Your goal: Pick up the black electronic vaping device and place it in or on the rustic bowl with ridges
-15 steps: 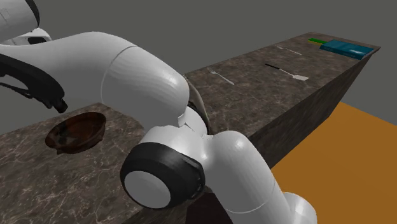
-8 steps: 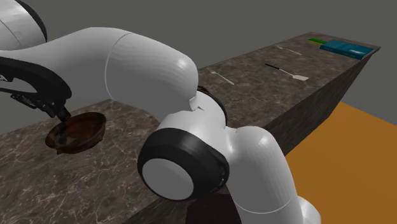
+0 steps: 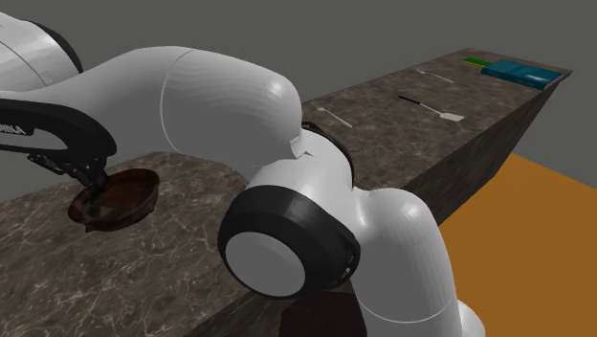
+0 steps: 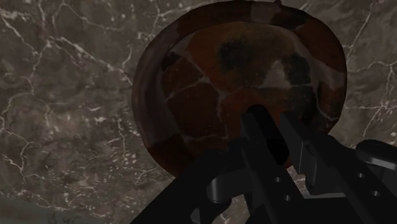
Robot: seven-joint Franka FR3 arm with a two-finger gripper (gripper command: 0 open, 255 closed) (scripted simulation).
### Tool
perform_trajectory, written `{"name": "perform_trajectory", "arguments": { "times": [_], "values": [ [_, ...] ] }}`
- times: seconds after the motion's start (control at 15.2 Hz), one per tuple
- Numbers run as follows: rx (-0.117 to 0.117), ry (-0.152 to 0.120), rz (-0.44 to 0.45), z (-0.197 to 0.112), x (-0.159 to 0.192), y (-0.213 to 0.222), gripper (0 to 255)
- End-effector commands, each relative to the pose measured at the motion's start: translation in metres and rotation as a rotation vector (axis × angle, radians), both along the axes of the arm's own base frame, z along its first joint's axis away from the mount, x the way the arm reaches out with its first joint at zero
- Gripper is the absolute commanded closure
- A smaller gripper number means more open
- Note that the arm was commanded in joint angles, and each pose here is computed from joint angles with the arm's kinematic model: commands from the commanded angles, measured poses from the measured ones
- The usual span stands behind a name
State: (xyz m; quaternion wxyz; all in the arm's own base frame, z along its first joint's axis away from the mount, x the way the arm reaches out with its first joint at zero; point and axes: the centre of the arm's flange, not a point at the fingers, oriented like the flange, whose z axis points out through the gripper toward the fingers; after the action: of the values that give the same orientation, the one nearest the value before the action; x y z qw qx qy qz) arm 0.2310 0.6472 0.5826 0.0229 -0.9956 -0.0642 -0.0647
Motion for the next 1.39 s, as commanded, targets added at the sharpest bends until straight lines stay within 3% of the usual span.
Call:
{"name": "perform_trajectory", "arguments": {
  "times": [0.0, 0.13, 0.2, 0.53, 0.79, 1.32],
  "values": [
    [0.0, 0.0, 0.0, 0.0, 0.0, 0.0, 255],
    [0.0, 0.0, 0.0, 0.0, 0.0, 0.0, 255],
    [0.0, 0.0, 0.0, 0.0, 0.0, 0.0, 0],
    [0.0, 0.0, 0.0, 0.0, 0.0, 0.0, 0],
    [0.0, 0.0, 0.0, 0.049, -0.006, -0.003, 0],
    [0.0, 0.0, 0.0, 0.049, -0.006, -0.003, 0]
  ]
}}
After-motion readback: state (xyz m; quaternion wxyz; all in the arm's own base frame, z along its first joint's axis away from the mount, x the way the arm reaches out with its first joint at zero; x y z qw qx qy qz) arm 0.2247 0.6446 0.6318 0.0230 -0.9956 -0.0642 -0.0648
